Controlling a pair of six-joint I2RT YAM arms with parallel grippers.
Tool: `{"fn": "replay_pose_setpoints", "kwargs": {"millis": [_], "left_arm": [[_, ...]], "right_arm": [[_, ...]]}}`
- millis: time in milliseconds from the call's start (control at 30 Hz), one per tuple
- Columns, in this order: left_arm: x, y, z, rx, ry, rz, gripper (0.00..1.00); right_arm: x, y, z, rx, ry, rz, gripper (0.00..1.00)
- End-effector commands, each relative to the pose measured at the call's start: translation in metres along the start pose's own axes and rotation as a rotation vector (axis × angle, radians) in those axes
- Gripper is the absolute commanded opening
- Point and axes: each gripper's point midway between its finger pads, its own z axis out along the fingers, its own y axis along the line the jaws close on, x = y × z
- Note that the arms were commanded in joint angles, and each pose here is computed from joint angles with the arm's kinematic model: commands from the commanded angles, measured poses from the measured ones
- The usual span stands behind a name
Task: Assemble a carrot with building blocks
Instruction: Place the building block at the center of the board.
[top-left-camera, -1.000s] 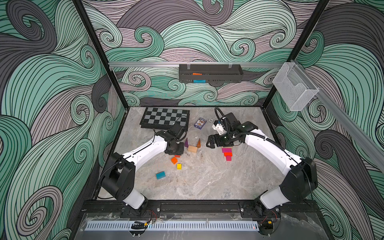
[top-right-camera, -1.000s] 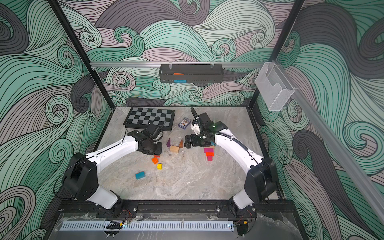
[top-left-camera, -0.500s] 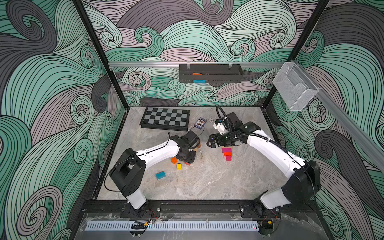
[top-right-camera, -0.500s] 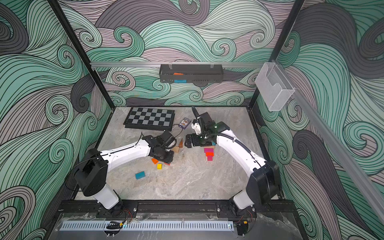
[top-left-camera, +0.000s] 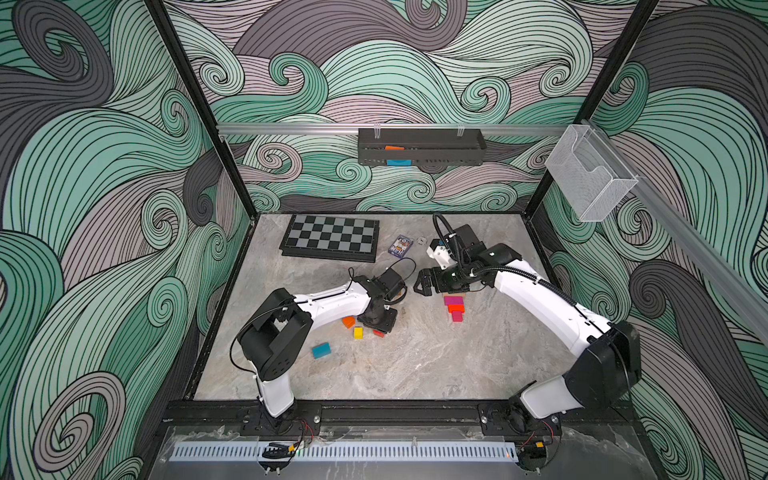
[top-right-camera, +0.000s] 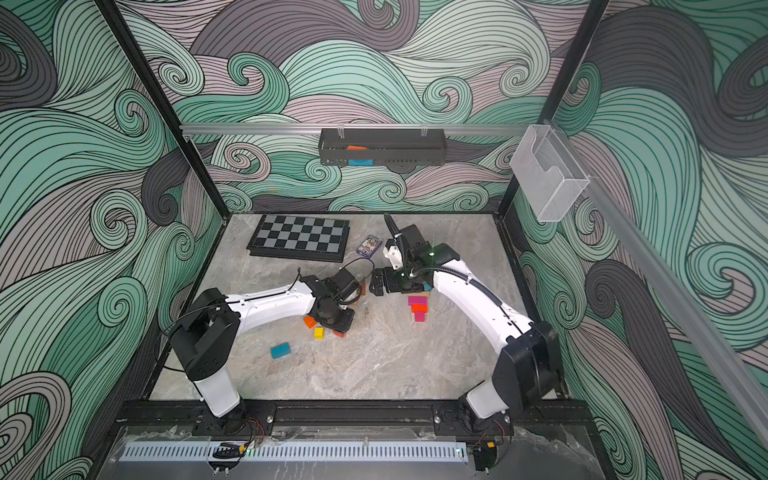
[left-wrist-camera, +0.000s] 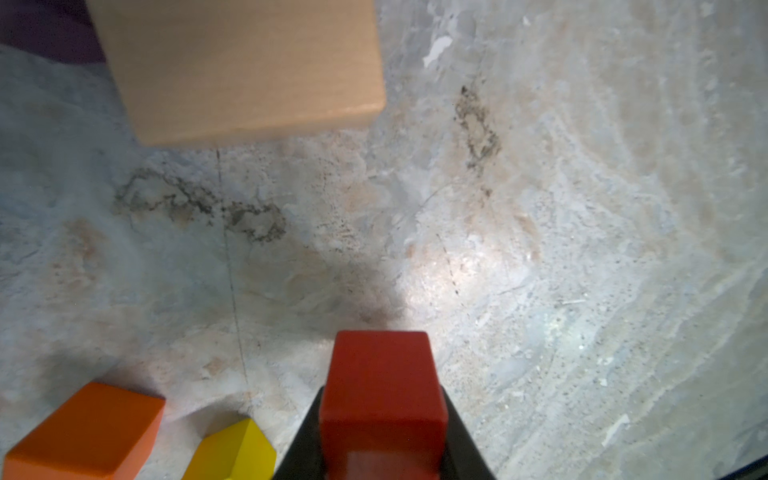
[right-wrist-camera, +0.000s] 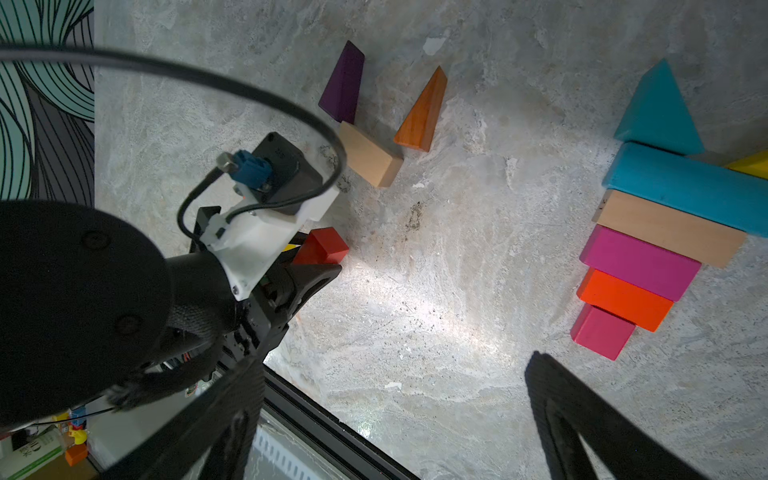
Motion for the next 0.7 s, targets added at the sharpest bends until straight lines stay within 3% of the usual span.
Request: {"fn": "replay_pose_setpoints", "kwargs": {"millis": [0,367,667], "left_arm": [[-0.012,-0.009,-0.001,0.011,-0.025,0.031,0.01],[-0.015,-0.008,0.005,-0.004,-0.019,0.049,0.03],[-0.025,-0.005,0.014,-0.044,-0.027,0.086,0.15]], "right_arm": [[-0.001,0.001,-0.006,-0.007,-0.019,0.003,0.98],[-0.003,0.002,-0.005,-0.010,-0.018,0.001,0.99],[-0.005,0.002,-0.004,-0.011,-0.020,0.003,0.99]]}}
